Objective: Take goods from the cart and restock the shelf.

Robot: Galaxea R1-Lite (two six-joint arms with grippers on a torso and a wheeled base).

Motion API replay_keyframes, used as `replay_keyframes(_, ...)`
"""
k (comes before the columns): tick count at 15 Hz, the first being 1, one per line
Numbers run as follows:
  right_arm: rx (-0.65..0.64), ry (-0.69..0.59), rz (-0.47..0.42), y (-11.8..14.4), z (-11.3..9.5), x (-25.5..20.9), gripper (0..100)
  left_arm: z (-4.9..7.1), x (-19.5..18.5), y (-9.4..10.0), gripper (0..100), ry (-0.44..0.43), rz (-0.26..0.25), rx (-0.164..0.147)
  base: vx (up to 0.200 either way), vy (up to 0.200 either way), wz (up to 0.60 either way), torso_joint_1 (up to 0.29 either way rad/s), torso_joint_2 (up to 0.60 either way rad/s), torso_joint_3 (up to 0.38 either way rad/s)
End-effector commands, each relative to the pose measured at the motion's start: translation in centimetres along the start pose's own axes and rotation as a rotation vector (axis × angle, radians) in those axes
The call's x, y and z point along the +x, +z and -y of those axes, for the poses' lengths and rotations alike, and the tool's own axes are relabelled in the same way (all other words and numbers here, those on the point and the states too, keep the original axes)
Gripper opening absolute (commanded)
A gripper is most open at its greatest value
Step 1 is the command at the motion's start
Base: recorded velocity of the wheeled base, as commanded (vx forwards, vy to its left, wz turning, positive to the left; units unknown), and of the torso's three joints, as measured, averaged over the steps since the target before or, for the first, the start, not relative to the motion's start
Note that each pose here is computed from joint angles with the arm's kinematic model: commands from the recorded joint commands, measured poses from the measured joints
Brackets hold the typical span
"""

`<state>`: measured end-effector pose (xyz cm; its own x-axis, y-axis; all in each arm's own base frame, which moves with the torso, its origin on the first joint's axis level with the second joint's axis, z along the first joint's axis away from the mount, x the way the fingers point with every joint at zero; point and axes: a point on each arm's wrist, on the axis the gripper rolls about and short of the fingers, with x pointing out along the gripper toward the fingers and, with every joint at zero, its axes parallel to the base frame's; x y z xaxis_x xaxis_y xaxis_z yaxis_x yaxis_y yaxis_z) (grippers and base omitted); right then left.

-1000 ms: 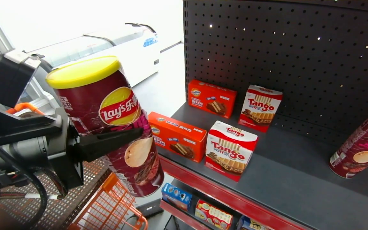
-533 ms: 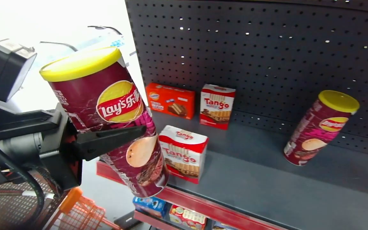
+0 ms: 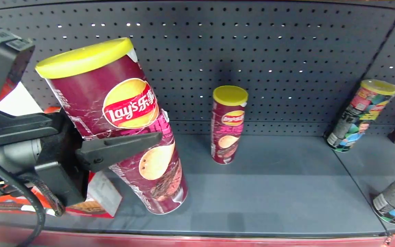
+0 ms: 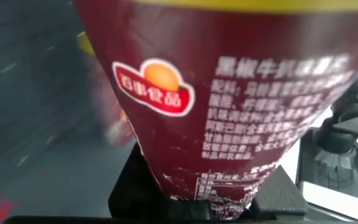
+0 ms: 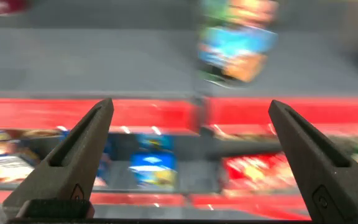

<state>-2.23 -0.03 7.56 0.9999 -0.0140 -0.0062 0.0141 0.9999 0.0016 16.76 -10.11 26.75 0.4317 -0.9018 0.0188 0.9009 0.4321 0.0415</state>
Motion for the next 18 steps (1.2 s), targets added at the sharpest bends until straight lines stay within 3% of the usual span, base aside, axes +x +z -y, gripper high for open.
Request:
replay_keyframes(1, 0.000, 0.002, -0.002, 0.00, 0.00, 0.01, 100, 0.01, -0.02, -0.14, 0, 0.001, -0.004, -0.003, 0.000, 0.000, 0.00, 0.000, 0.00, 0.000)
replay_keyframes(18, -0.002, 0.002, -0.002, 0.00, 0.00, 0.01, 100, -0.20, -0.13, -0.41, 0, 0.015, -0.018, -0.011, 0.000, 0.000, 0.07, 0.000, 0.00, 0.000)
